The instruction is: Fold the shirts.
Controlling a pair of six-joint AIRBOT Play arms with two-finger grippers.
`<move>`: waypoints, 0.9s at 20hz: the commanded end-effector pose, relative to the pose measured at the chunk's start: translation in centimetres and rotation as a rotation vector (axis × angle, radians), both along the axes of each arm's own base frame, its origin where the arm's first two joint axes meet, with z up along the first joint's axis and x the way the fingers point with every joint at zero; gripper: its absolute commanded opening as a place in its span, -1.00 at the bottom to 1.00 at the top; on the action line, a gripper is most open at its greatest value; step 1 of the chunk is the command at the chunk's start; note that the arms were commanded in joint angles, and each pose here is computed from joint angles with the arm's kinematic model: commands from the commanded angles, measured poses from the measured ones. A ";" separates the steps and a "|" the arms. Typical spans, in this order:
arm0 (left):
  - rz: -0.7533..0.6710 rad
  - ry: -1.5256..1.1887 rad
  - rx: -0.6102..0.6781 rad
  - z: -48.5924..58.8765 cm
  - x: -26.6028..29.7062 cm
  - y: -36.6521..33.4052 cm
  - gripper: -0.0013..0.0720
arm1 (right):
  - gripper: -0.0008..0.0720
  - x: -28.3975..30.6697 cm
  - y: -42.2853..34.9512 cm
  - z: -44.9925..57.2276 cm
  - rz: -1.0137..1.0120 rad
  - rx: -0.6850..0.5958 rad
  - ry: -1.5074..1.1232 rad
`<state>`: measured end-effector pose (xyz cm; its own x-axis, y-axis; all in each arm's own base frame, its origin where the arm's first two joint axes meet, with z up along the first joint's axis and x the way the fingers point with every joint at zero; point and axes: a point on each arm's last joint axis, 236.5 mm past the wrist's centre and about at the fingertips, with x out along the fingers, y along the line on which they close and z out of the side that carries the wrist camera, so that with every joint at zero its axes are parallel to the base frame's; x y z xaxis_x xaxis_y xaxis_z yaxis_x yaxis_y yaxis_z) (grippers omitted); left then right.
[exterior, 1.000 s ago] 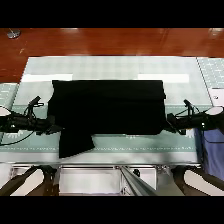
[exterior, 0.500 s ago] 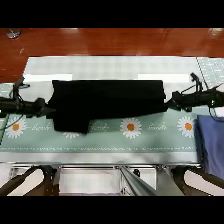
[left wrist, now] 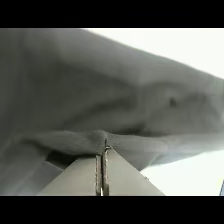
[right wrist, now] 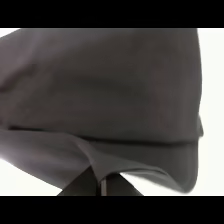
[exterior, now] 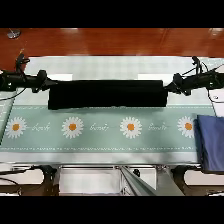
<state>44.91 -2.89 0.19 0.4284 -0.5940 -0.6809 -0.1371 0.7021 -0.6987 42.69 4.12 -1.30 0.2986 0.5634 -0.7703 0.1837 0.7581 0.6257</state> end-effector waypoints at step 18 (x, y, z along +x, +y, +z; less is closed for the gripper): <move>-0.054 0.086 0.168 3.1 -4.1 6.6 0.95 | 0.73 1.9 -6.4 -6.4 -0.113 0.011 0.202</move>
